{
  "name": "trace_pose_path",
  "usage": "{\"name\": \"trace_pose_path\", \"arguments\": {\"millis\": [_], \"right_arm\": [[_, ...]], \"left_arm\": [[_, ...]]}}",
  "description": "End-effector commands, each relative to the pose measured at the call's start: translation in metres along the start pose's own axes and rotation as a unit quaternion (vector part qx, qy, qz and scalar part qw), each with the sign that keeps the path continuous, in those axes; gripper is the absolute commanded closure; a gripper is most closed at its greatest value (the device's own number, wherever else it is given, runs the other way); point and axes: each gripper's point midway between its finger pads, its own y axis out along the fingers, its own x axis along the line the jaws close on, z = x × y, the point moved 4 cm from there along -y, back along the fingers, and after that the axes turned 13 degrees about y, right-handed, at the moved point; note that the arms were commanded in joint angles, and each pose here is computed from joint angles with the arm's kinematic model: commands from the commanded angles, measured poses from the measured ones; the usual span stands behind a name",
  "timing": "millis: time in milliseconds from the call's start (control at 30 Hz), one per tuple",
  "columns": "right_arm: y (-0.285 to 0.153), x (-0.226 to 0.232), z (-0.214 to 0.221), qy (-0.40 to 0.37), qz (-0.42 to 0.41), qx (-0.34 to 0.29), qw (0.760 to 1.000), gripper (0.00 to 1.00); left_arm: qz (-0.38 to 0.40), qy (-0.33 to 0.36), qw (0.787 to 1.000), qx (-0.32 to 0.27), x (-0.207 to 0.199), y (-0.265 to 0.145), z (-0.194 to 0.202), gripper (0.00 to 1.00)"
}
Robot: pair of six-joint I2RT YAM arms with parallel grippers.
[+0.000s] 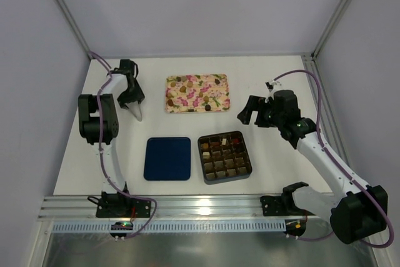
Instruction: Pack the chocolate
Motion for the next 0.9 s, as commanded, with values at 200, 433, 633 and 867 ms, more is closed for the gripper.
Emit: {"name": "trace_pose_path", "arguments": {"millis": [200, 433, 633, 867], "right_arm": [[-0.003, 0.005, -0.003, -0.007, -0.021, -0.016, 1.0, 0.0], [-0.003, 0.002, -0.002, -0.007, -0.016, -0.013, 1.0, 0.0], [-0.004, 0.002, -0.001, -0.007, -0.014, -0.012, 1.0, 0.0], [-0.007, 0.008, 0.001, -0.014, -0.022, -0.007, 1.0, 0.0]], "left_arm": [[0.012, -0.016, 1.0, -0.021, 0.004, 0.003, -0.019, 0.13], [0.025, -0.014, 0.998, -0.053, 0.007, -0.024, -0.032, 0.03], [0.056, -0.029, 0.993, -0.097, 0.011, -0.076, -0.037, 0.03], [0.097, -0.024, 0.989, -0.109, 0.009, -0.134, 0.016, 0.09]]}}
